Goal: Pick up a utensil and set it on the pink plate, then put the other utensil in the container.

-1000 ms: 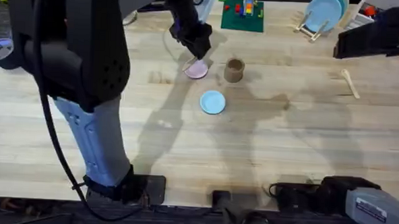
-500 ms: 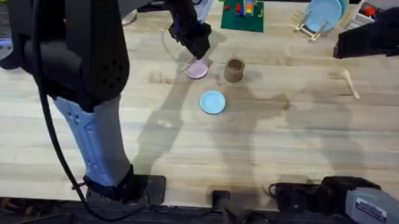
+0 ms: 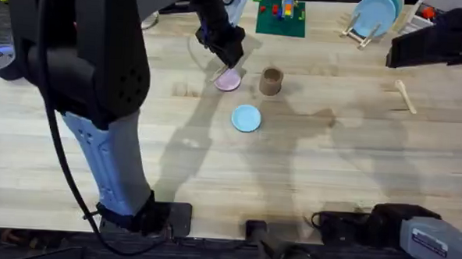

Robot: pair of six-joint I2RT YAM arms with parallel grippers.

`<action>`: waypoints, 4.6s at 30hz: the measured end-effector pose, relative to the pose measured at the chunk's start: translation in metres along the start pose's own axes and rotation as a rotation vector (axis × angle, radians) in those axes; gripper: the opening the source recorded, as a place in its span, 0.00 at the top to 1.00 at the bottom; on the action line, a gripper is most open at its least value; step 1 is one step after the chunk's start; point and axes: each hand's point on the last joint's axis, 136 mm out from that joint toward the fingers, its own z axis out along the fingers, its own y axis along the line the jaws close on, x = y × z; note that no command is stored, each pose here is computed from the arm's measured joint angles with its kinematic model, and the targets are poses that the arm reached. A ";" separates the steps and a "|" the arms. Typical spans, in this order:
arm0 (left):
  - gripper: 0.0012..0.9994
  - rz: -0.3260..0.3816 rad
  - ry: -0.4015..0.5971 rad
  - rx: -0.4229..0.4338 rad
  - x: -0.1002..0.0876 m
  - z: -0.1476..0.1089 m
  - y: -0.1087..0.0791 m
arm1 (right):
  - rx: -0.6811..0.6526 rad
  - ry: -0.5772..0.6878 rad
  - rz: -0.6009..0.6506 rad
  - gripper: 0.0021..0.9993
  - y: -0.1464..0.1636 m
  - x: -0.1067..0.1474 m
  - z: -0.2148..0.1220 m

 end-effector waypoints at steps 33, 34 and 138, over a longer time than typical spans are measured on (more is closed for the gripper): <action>0.83 -0.009 0.027 0.010 0.007 0.001 -0.002 | 0.000 0.000 0.000 0.00 0.000 0.000 0.000; 0.82 -0.009 0.029 0.011 0.007 0.001 -0.002 | 0.000 0.000 0.000 0.00 0.000 0.000 0.000; 0.01 0.194 -0.589 -0.119 0.223 -0.257 -0.115 | 0.084 0.023 -0.164 0.00 -0.042 0.007 -0.003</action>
